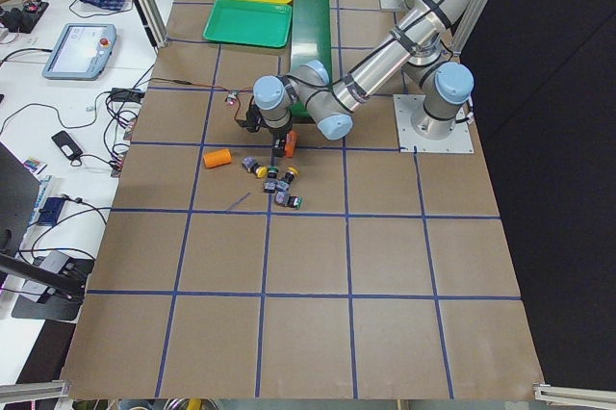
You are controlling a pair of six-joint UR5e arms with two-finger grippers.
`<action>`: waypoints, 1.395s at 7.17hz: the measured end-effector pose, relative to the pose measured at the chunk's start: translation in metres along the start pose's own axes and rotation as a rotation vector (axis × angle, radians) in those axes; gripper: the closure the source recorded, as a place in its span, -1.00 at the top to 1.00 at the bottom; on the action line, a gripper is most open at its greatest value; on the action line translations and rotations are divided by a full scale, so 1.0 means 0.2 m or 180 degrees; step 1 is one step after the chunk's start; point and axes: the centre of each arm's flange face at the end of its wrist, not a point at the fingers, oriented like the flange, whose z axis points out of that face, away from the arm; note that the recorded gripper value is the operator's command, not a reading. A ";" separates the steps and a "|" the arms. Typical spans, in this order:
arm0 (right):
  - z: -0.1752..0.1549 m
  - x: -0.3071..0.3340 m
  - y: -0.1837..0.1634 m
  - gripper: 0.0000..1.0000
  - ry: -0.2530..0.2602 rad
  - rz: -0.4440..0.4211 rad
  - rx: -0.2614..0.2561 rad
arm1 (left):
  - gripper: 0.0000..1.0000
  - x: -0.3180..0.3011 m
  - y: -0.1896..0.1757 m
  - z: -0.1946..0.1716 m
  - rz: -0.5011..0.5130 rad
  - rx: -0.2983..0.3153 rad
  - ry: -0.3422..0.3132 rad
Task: Sort buttons by color to trays
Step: 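Lift the cylinder onto the conveyor belt and release with the left gripper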
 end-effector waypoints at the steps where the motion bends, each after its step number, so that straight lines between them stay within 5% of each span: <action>1: 0.00 0.00 0.00 1.00 0.0000 -0.0002 0.0000 | 1.00 0.00 0.01 0.01 -0.0008 -0.0020 -0.0007; 2: 0.00 0.00 0.00 1.00 0.0000 -0.0004 0.0000 | 1.00 0.01 0.01 0.02 -0.0011 -0.0033 -0.0006; 3: 0.00 0.00 0.00 1.00 0.0000 -0.0004 0.0000 | 0.79 0.00 0.01 0.02 -0.0012 -0.0042 -0.0009; 4: 0.00 0.00 0.00 1.00 0.0000 -0.0004 0.0001 | -0.20 0.00 0.01 0.03 -0.0010 -0.0045 -0.0009; 5: 0.00 0.00 0.00 1.00 0.0000 -0.0005 0.0003 | -0.59 0.01 0.01 0.02 -0.0005 -0.0041 -0.0022; 10: 0.00 0.00 0.00 1.00 0.0000 -0.0002 0.0006 | -0.61 0.32 0.08 -0.37 -0.0201 0.0029 -0.0196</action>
